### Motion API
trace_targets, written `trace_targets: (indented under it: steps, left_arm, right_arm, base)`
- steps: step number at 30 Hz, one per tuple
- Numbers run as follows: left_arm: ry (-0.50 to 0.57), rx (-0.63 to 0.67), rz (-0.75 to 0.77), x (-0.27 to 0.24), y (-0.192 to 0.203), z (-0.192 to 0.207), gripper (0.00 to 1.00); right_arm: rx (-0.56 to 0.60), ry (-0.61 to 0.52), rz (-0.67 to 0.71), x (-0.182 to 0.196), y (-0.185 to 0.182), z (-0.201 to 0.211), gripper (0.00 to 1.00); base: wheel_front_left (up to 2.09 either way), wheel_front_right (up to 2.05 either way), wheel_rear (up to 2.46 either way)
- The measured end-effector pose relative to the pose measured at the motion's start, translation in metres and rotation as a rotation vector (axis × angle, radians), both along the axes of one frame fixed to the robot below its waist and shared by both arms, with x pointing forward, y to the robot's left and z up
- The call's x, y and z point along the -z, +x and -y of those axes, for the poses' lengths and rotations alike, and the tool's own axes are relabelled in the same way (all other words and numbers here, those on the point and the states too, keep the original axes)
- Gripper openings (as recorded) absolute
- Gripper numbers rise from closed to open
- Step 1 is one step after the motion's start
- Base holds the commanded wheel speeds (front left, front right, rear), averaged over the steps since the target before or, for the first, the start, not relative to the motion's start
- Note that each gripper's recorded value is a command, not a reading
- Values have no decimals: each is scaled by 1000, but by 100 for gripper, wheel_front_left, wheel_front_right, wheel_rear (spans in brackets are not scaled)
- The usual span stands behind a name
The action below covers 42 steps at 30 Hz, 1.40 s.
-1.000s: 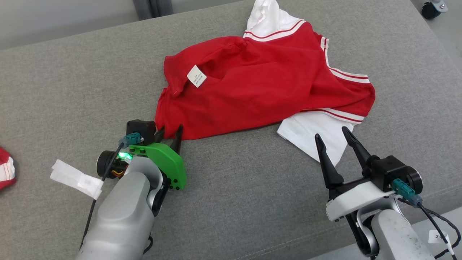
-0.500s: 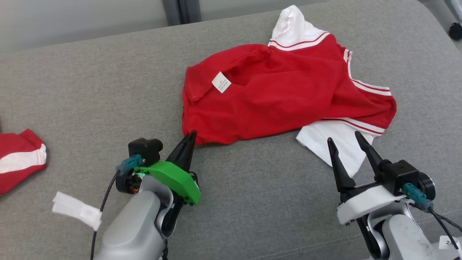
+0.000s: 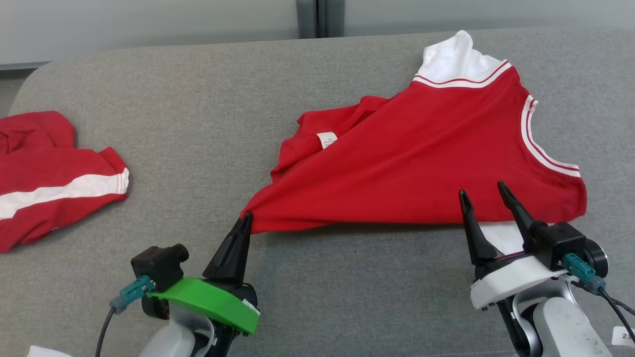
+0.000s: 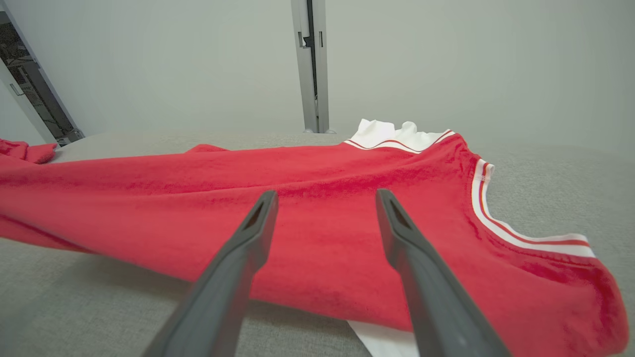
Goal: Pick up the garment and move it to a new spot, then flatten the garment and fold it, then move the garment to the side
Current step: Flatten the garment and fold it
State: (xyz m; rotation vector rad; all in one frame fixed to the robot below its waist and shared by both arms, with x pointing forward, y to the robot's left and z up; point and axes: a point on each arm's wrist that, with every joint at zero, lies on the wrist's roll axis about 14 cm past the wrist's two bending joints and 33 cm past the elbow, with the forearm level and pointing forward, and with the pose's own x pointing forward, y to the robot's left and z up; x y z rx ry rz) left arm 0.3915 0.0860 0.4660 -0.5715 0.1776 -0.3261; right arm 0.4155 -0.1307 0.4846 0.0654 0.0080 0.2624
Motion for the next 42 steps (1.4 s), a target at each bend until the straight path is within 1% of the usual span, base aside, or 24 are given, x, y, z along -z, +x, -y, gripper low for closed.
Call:
trace_targets:
  steps: [4, 9, 11, 13, 17, 24, 28, 31, 35, 38, 42]
  left_arm:
    - [-20, -6, 1, -14, -12, -2, 0]
    - [-44, -24, 12, -29, -16, -8, 0]
    - [-13, -2, 27, -32, -14, -6, 0]
    - [-7, 14, 42, -35, -5, -2, 0]
    - [28, 48, 86, -40, 31, 11, 0]
    - [92, 97, 36, -19, 83, 32, 0]
    - [143, 84, -1, 3, 102, 31, 0]
    - [200, 65, -48, 25, 109, 24, 0]
    - [272, 45, -125, 56, 107, 13, 0]
    - [283, 17, -113, 56, 108, 6, 0]
    - [315, -37, -41, 33, 122, -9, 0]
  right_arm:
    - [-20, 5, 4, -1, 1, -8, 100]
    - [-4, 5, 3, -1, 1, -2, 100]
    - [9, 5, 0, 0, 1, 2, 100]
    - [17, 5, -2, 1, 2, 4, 100]
    - [20, 3, -5, 3, 4, 6, 100]
    - [14, -8, 10, 0, 11, 6, 100]
    - [26, -14, 1, 3, 12, 11, 100]
    - [33, -17, -15, 9, 12, 14, 100]
    - [42, -19, -29, 15, 13, 17, 100]
    - [33, -21, -30, 16, 14, 14, 100]
    - [0, -18, -17, 11, 16, 3, 100]
  base:
    - [0, 0, 0]
    - [0, 0, 0]
    - [0, 0, 0]
    - [0, 0, 0]
    - [0, 0, 0]
    - [0, 0, 0]
    - [0, 0, 0]
    - [0, 0, 0]
    - [0, 0, 0]
    - [0, 0, 0]
    - [0, 0, 0]
